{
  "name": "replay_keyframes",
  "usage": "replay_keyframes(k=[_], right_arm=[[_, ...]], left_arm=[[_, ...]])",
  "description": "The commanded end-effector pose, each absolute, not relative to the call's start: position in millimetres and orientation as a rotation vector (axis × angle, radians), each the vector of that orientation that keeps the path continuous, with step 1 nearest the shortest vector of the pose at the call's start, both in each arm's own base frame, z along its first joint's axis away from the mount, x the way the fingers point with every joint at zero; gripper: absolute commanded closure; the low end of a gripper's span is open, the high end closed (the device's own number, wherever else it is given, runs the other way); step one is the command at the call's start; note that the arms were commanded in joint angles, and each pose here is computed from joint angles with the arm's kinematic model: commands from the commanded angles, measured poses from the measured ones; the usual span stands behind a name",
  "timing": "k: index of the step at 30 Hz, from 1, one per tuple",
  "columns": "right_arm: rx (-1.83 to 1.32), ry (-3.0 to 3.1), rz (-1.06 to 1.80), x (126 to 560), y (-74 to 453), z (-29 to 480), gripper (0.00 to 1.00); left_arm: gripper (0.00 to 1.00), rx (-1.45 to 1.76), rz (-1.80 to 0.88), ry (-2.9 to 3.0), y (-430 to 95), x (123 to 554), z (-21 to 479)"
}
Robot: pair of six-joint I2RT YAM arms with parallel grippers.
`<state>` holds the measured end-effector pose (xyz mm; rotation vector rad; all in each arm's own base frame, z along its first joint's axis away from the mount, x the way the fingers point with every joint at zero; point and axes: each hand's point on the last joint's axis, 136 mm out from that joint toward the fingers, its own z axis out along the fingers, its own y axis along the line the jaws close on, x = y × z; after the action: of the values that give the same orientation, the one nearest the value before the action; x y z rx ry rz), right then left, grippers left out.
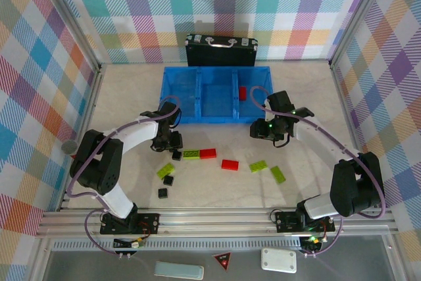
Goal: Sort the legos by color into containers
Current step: Pick up the lego from the center of the table.
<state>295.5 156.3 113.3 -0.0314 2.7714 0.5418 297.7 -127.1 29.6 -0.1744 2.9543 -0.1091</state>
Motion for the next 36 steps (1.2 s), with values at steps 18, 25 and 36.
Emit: replay_keyframes(k=[18,25,36], right_arm=[[-0.022,2.792,0.505,288,154,108,0.54],[-0.027,2.794,0.496,287,154,109,0.54],[-0.028,2.796,0.487,282,152,109,0.54]], left_arm=[[0.64,-0.159,-0.13,2.955,-138,300,27],[0.66,-0.155,-0.137,2.938,-138,302,36],[0.66,-0.101,-0.125,2.876,-141,323,72]])
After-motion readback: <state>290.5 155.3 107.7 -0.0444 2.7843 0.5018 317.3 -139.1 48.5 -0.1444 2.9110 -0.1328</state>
